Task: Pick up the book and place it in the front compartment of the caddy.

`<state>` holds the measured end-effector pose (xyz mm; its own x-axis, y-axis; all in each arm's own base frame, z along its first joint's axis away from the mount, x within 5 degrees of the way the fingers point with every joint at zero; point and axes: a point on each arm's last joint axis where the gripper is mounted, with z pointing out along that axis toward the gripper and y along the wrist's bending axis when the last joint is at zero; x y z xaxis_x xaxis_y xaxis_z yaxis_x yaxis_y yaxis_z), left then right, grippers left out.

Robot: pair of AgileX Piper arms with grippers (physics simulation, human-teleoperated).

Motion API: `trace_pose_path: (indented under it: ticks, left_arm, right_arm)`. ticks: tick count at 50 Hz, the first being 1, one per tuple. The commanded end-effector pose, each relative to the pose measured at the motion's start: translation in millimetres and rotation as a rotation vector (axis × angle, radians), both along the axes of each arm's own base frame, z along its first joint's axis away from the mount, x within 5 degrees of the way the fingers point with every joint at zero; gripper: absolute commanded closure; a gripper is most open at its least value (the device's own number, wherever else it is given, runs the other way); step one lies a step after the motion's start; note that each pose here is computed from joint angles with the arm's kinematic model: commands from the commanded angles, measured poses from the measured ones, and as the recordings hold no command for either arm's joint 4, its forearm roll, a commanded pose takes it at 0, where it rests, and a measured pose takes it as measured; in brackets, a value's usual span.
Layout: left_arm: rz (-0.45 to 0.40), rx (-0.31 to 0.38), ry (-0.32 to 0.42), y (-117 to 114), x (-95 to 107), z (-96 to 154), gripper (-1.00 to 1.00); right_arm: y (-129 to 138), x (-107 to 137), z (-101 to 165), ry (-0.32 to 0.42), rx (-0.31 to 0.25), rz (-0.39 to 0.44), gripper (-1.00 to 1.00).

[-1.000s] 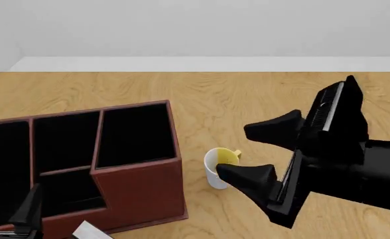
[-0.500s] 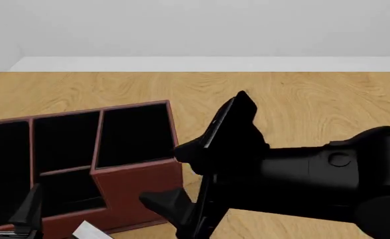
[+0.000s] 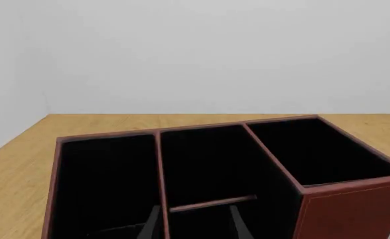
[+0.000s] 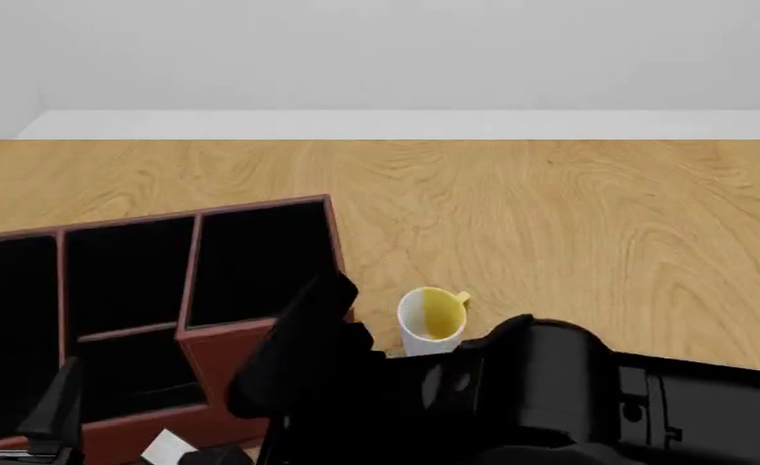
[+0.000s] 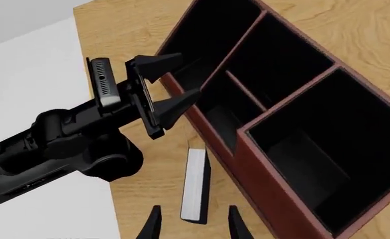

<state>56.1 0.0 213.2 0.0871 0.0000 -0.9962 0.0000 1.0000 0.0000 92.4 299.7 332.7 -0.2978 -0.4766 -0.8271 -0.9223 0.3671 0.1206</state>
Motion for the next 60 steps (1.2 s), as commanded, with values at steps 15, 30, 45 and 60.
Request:
trace_pose_path:
  ticks: [15, 30, 45, 60]
  left_arm:
    - [0.0, 0.0, 0.0, 0.0, 0.0, 0.0, -1.0]
    - [0.0, 0.0, 0.0, 0.0, 0.0, 0.0, -1.0]
    - [0.0, 0.0, 0.0, 0.0, 0.0, 0.0, -1.0]
    - [0.0, 0.0, 0.0, 0.0, 0.0, 0.0, -1.0]
  right_arm:
    - [32.4, -4.3, -53.0, 0.075, -0.062, 0.0, -1.0]
    - [38.2, -0.5, -72.1, 0.084, -0.105, -0.005, -1.0]
    - [43.3, 1.6, -102.0, 0.102, -0.163, -0.01, -1.0]
    - [46.8, 0.2, -116.6, 0.114, -0.199, -0.007, -1.0]
